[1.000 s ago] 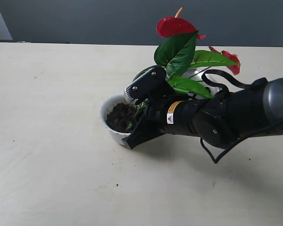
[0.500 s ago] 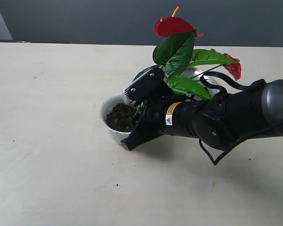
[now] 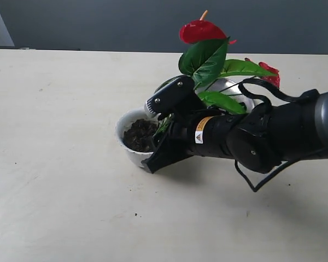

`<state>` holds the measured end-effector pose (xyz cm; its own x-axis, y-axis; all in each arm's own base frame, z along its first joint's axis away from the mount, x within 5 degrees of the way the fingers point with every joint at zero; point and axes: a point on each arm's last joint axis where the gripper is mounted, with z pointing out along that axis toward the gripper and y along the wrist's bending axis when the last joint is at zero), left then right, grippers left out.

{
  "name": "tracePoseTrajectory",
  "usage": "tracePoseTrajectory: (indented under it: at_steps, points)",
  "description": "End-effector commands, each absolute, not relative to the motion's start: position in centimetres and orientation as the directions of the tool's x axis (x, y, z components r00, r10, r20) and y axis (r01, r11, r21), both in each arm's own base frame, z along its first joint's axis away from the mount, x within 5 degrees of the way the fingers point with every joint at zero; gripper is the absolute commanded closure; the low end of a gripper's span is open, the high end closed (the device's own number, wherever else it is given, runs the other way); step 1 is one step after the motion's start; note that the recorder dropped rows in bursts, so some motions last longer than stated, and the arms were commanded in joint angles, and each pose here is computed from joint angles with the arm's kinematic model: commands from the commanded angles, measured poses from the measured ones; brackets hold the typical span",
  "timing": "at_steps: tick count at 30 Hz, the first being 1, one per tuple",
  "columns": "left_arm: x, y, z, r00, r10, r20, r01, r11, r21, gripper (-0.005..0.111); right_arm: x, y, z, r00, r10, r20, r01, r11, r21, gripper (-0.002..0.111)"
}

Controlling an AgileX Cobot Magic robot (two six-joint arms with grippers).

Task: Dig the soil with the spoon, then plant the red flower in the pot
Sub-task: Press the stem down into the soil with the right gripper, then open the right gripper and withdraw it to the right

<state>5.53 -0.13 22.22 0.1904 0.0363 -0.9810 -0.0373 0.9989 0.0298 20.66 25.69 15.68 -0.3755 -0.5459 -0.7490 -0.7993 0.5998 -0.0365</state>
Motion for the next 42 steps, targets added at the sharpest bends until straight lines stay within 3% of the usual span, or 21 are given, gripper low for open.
tracePoseTrajectory:
  at_steps: [1, 18, 20, 23, 25, 42]
  points:
    - [5.5, -0.2, 22.4, 0.202, 0.026, -0.979, -0.025, 0.999, 0.021, 0.106, 20.1, 25.2, 17.0, -0.38, -0.543, -0.749, -0.798, 0.602, -0.031, 0.061]
    - [5.5, -0.2, 22.4, 0.202, 0.026, -0.979, -0.025, 0.999, 0.021, 0.106, 16.9, 21.6, 19.6, -0.616, -0.623, -0.483, -0.737, 0.671, 0.074, 0.061]
    - [5.5, -0.2, 22.4, 0.202, 0.026, -0.979, -0.025, 0.999, 0.021, 0.106, 16.6, 21.3, 19.8, -0.624, -0.633, -0.458, -0.736, 0.672, 0.075, 0.071]
    - [5.5, -0.2, 22.4, 0.202, 0.026, -0.979, -0.025, 0.999, 0.021, 0.106, 15.9, 20.8, 20.2, -0.659, -0.626, -0.416, -0.72, 0.686, 0.108, 0.097]
    - [5.5, -0.2, 22.4, 0.202, 0.026, -0.979, -0.025, 0.999, 0.021, 0.106, 15.1, 20.3, 20.6, -0.684, -0.606, -0.407, -0.703, 0.696, 0.146, 0.108]
    - [5.5, -0.2, 22.4, 0.202, 0.026, -0.979, -0.025, 0.999, 0.021, 0.106, 6.1, 12.7, 27.2, -0.729, -0.496, -0.471, -0.681, 0.592, 0.431, 0.108]
